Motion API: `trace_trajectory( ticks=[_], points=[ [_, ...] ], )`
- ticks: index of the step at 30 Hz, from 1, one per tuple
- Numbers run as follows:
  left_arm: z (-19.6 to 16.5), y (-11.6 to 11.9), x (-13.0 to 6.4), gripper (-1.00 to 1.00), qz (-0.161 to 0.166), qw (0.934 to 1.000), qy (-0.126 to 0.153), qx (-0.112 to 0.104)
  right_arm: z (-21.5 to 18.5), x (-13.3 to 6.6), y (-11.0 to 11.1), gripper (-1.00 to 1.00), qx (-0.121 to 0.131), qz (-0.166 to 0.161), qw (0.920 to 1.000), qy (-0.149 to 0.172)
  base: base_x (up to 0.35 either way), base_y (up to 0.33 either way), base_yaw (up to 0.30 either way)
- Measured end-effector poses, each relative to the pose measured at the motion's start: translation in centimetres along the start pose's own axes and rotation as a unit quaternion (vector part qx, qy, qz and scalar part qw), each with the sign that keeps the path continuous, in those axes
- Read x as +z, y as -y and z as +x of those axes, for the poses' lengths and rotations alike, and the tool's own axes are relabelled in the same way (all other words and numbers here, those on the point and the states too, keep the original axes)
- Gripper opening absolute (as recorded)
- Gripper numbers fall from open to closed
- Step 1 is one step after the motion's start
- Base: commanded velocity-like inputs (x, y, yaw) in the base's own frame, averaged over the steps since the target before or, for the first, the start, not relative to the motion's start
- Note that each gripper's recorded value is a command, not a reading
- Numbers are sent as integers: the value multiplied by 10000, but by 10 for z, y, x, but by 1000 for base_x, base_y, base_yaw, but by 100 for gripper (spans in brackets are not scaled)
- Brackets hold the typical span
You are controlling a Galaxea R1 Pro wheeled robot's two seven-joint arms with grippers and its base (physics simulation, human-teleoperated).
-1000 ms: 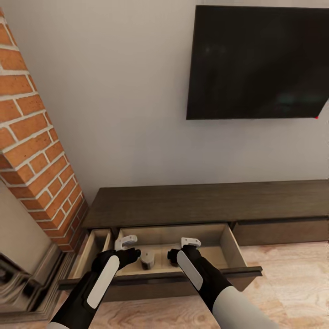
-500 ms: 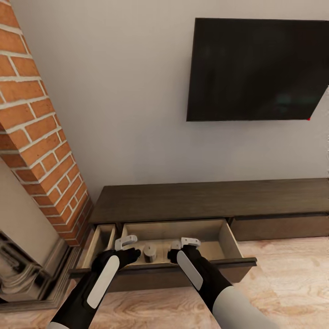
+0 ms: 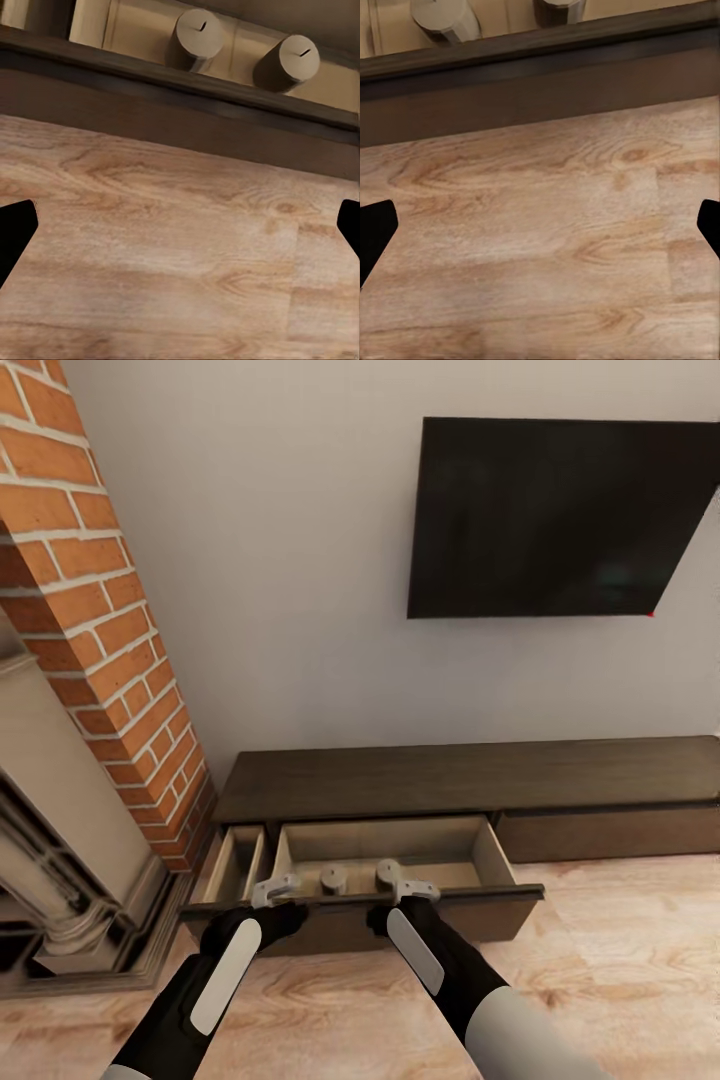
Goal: Place each of the two pumpkins and all three candles from the living room inside a cabinet in the living room (use any cabinet), then make sure every cabinet is closed, and position the cauldron so it is next to a table in the living room.
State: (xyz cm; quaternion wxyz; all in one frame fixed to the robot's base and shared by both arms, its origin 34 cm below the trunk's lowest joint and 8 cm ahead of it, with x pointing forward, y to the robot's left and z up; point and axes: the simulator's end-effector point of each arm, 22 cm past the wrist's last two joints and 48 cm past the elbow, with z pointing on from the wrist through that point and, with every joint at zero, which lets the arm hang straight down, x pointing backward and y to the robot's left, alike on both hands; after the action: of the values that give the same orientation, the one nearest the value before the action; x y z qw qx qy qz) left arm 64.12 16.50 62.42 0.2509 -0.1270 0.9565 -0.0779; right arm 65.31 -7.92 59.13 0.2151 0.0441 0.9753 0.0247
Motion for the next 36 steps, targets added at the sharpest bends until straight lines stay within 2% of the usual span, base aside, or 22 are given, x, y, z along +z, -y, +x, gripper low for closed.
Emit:
trace_trajectory(
  ticks=[7,23,25,28,31,36],
  points=[
    [6,-1,9,100,11,10000,-1,-4,6,10,1,100,-1,0,10000,0,-205,0,0],
    [23,-7,33,100,7,10000,10,13,20,36,3,100,0,11,10000,48,-11,0,0],
    [24,-6,32,100,-41,10000,22,74,19,36,10,100,-76,66,9999,84,0,0,0],
    [24,-5,31,100,-113,9998,40,169,17,32,4,100,-73,19,9999,117,0,0,0],
    [14,-6,23,100,-99,9999,91,81,9,27,6,100,47,22,9998,167,0,0,0],
    [2,-5,10,100,-4,10000,68,-72,2,14,3,100,106,16,9999,99,-31,1,0]
  ],
)
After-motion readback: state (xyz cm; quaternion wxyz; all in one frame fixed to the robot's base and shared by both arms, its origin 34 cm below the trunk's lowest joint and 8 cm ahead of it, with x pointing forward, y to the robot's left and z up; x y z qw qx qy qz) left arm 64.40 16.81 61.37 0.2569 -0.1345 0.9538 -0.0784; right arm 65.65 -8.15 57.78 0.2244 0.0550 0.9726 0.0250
